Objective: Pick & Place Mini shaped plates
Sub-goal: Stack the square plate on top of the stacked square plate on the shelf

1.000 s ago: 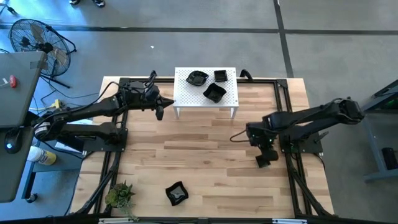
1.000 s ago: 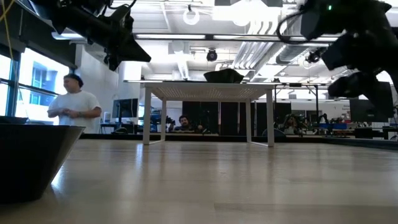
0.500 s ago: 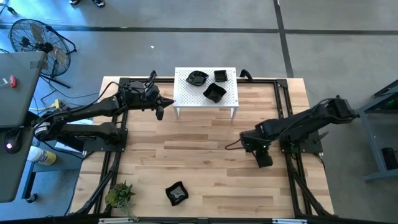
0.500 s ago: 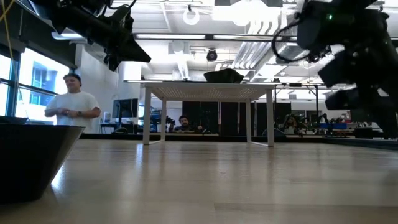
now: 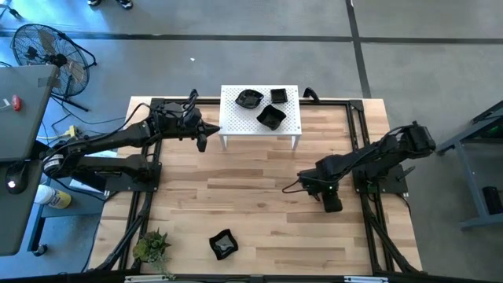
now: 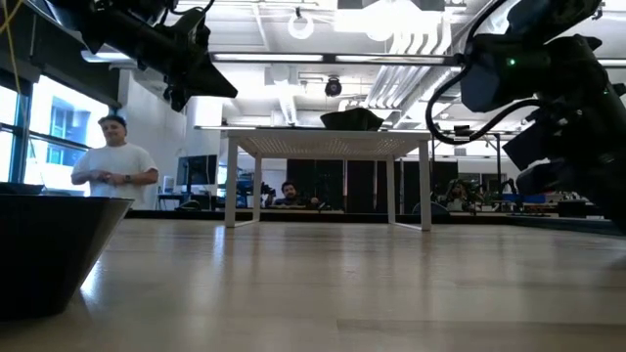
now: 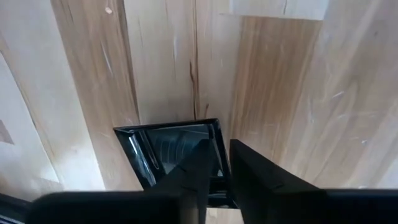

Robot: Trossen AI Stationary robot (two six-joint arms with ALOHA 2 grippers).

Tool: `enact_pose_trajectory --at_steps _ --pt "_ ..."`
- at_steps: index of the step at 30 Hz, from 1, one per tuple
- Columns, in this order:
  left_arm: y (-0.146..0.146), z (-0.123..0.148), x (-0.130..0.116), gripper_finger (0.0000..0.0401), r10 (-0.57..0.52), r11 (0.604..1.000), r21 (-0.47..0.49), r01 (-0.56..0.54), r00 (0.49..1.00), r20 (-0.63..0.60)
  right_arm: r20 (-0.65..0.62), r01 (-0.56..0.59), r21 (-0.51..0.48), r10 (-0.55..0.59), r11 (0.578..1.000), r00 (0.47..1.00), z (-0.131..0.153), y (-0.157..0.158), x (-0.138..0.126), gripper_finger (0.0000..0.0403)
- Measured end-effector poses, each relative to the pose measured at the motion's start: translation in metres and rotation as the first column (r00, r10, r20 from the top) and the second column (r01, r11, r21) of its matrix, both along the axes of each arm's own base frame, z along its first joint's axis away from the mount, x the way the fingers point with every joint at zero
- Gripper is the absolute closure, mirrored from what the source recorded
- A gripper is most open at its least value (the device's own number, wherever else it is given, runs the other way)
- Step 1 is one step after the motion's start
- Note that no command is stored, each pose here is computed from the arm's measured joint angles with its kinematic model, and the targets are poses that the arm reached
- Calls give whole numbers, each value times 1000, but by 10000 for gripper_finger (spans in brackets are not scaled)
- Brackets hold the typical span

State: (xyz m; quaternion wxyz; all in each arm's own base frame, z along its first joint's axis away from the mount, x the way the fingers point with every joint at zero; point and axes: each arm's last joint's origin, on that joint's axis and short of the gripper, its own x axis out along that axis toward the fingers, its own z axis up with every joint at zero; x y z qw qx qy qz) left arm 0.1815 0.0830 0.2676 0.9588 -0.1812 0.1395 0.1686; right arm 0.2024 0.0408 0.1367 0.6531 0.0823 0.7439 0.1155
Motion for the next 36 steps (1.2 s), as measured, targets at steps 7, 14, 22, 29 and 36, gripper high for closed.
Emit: enact_pose_trajectory --at_steps 7,14,22,29,36 --pt "0 0 0 401 -1 1000 0 1 1000 0 32 0 13 0 1000 1000 0 1 3 397" --pt "0 0 0 401 -1 1000 0 1 1000 0 70 31 32 -33 999 997 8 1 3 397" --pt "0 0 0 401 -1 1000 0 1 1000 0 154 257 152 -279 954 948 42 2 -4 401" --pt "0 0 0 401 -1 1000 0 1 1000 0 275 467 403 -591 787 759 91 0 -9 401" --pt "0 0 0 401 -1 1000 0 1 1000 1 481 582 543 -793 605 375 181 -32 -5 400"
